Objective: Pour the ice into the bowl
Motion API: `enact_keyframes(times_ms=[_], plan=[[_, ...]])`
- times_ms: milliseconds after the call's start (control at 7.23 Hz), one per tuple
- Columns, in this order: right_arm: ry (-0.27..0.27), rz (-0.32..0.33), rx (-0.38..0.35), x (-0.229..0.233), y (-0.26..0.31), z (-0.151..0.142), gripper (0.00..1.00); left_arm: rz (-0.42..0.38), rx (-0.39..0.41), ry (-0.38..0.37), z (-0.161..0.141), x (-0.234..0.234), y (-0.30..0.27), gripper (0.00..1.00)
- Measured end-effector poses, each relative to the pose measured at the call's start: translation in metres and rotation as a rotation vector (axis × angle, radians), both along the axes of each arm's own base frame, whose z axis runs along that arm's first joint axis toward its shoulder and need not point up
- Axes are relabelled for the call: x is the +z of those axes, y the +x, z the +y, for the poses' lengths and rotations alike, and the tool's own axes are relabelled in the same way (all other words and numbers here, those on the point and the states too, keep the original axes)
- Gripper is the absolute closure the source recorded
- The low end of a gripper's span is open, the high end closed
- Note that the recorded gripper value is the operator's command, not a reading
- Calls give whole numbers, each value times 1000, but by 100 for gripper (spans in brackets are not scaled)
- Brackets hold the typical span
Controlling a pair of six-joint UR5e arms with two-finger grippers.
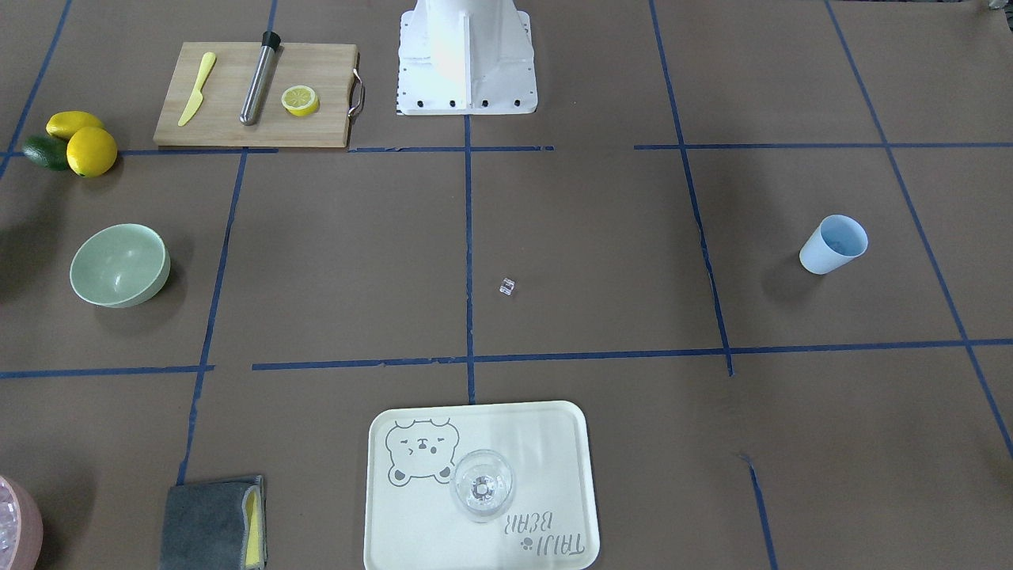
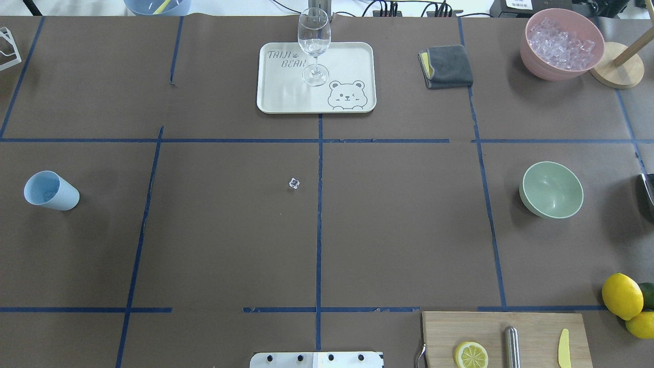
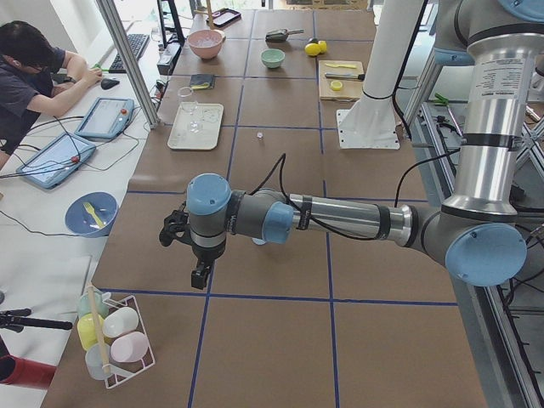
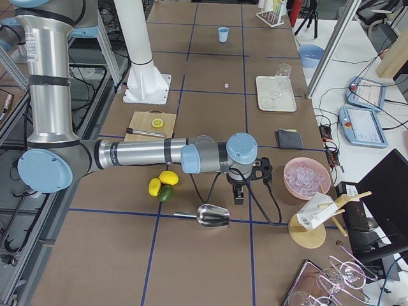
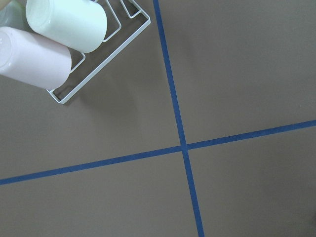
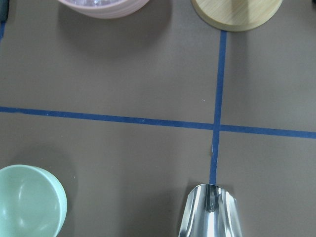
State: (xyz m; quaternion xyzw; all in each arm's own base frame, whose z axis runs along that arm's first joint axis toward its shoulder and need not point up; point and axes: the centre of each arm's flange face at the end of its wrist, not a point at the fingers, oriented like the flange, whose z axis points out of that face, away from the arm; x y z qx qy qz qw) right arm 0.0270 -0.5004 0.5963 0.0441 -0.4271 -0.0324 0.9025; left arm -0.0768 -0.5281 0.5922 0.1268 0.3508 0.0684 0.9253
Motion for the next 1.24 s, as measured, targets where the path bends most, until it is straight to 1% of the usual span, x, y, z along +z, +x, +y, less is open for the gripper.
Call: enact_keyframes(times_ms=[138,276,415,691,829,968,1106,1244], plan=[[9,9,-21,-7,-34,-6,0,0,4,27,-2,-4,3,0],[6,21,7,-16,-75,-8,0,0,9,57,-5,-8,8,0],[-11,15,53,-16,-112,0,0,2,12,72,-6,-11,13,0],[-15,-31,119,-3,-161,35,0,3,19,90,-8,-14,22,0],[-23,-50,126,-2,-177,45,0,3,20,92,-8,-14,23,0],[-30,-56,121,-4,-193,50,0,3,20,91,-8,-13,23,0],[-35,-47,109,-3,-210,55,0,4,21,91,-8,-13,24,0],[-38,-32,94,-1,-224,60,35,5,25,91,-8,-12,26,0]])
